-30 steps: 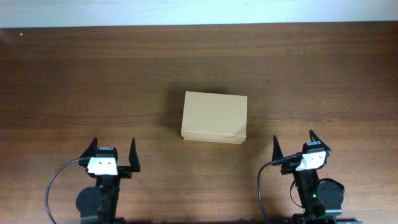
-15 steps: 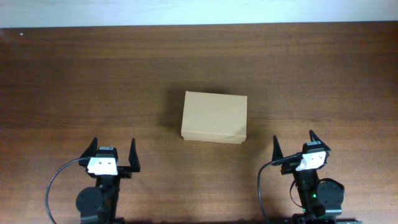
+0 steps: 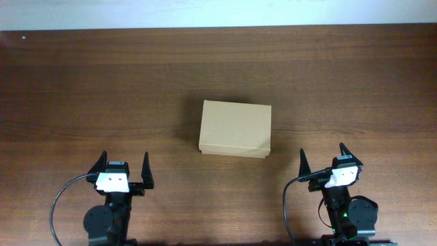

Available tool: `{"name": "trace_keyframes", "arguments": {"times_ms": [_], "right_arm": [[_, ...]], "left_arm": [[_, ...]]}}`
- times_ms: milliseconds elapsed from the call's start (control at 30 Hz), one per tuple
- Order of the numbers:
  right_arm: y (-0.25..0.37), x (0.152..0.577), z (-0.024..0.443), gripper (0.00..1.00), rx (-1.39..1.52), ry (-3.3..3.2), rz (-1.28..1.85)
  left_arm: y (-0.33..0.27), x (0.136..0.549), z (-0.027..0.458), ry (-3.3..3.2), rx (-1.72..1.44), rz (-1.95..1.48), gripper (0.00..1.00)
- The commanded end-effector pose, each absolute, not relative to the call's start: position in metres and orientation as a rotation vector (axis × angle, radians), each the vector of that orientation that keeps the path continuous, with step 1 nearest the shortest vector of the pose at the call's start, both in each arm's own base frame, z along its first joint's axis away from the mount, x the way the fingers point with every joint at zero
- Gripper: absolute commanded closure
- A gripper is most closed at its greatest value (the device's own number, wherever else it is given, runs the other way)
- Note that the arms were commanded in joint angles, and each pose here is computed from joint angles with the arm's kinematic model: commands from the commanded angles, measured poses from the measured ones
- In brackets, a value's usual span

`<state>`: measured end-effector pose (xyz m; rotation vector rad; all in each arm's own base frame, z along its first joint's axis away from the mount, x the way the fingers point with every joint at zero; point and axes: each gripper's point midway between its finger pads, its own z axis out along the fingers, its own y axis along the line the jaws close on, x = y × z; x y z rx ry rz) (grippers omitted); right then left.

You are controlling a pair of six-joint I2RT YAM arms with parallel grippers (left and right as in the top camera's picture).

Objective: Pack container

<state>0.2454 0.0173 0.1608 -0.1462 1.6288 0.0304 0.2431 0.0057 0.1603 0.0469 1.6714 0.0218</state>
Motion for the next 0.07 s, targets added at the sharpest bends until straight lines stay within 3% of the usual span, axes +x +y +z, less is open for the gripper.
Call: {"name": "trace_keyframes", "arguments": {"times_ms": [0,33], "right_arm": [[0.0173,0.2455,0.1576,0.01,-0.138,1.636,0.035],[0.0173,0.2455,0.1576,0.01,-0.138,1.636,0.035]], "left_arm": [[0.0055,0.243,0.158,1.671,0.043,0.016,0.0],[0.0055,0.243,0.158,1.671,0.043,0.016,0.0]]}}
